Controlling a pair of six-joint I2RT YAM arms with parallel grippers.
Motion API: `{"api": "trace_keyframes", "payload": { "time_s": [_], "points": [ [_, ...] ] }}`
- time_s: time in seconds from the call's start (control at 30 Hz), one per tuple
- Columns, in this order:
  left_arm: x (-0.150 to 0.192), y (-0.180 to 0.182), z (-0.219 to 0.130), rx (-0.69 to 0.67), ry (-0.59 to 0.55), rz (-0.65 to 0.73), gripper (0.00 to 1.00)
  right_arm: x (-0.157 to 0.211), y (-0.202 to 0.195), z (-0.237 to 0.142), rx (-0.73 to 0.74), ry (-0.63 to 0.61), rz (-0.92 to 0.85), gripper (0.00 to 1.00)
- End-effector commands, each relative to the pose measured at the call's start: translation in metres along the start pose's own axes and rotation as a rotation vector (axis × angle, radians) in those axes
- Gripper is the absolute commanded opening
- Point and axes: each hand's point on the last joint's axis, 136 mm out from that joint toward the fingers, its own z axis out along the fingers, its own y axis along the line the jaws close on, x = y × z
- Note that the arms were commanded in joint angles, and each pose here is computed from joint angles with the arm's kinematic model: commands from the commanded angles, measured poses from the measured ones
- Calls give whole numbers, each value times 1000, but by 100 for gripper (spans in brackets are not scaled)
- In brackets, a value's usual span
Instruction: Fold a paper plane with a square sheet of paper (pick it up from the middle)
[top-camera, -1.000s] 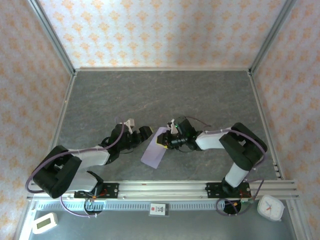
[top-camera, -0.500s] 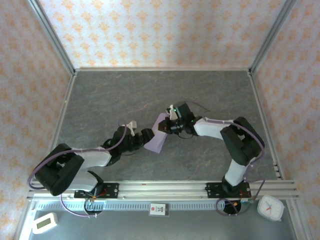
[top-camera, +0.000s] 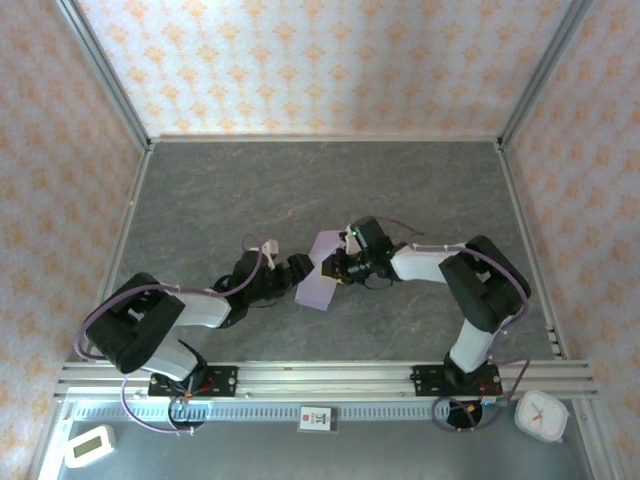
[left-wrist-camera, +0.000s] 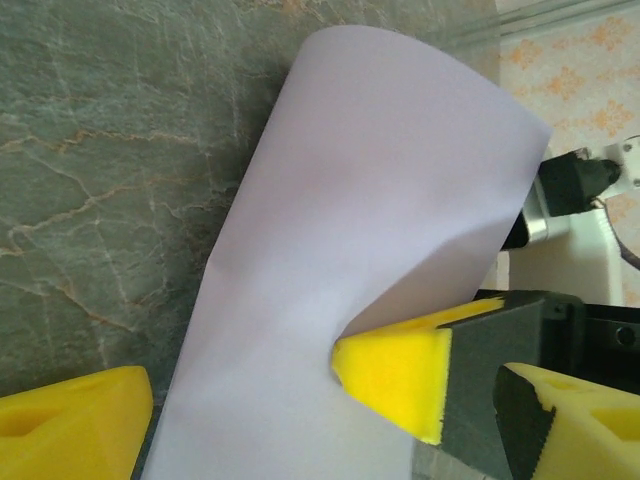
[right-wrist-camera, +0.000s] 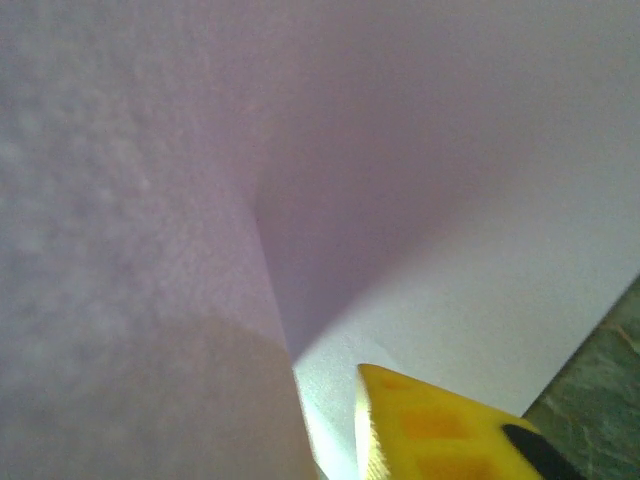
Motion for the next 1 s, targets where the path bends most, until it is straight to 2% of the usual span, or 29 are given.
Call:
{"api": "trace_keyframes", "payload": {
  "time_s": [0.0,0.2,0.43,0.7,0.77,0.97],
  "points": [
    [-9,-19,4,56,-38,11,90,-4,26,-7,-106,-30,-14,16],
    [-9,-20,5,59,-38,10,90,-4,65,-17,-310,-28,-27,3],
    [-8,-24,6,73,-43,6,90,4,82,-29,-479,-25,15,2],
    [-7,-28,5,84,-37,10,91,2,47,-9,-316,-20,37,6],
    [-12,-23,2,51,-57,20,91,1,39,-6,-254,-26,23,10],
    [-40,-11,-7,-15,-130,6,93,2,18,0,-133,-10,3,11]
  ]
}}
